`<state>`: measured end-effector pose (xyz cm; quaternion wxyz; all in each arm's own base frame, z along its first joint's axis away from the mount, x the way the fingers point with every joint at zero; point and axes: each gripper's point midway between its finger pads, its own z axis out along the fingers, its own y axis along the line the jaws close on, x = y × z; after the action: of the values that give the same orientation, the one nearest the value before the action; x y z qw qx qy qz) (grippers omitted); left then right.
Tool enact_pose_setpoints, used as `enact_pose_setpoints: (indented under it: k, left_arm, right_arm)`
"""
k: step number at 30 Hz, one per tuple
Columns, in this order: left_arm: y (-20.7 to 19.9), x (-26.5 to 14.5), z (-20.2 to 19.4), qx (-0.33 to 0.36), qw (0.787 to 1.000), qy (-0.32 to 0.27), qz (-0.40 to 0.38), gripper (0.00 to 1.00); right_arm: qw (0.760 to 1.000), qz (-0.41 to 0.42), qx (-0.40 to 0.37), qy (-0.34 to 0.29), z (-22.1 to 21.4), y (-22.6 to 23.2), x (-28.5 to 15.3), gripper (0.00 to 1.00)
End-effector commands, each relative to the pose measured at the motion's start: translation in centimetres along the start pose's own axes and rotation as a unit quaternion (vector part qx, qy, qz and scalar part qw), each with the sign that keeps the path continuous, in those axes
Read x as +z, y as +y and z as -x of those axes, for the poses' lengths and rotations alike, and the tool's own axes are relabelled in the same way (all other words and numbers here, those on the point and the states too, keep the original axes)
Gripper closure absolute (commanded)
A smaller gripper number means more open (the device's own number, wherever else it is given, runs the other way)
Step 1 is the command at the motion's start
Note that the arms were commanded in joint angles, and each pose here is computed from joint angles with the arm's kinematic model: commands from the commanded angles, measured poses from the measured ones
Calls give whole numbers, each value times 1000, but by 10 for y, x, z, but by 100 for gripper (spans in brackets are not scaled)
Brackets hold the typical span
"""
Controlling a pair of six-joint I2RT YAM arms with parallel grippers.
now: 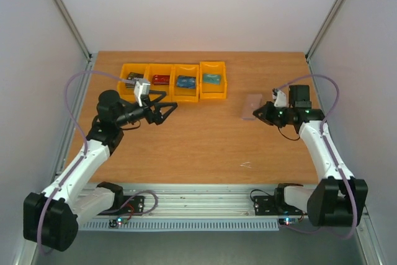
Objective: Take the credit cards out of the card holder
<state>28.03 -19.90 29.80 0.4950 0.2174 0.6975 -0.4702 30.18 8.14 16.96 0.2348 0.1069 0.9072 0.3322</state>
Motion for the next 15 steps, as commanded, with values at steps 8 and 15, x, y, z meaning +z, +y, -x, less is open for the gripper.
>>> enact_pose_setpoints:
  k: [8,15]
  left_arm:
    - [-68,18,17,23,991,16,-132,1]
    - [-98,6,49,14,983,-26,-182,1]
  right_arm:
    - [898,254,-358,-7,-48,241,-70,99]
    - [841,316,-439,8,-74,298,-76,99]
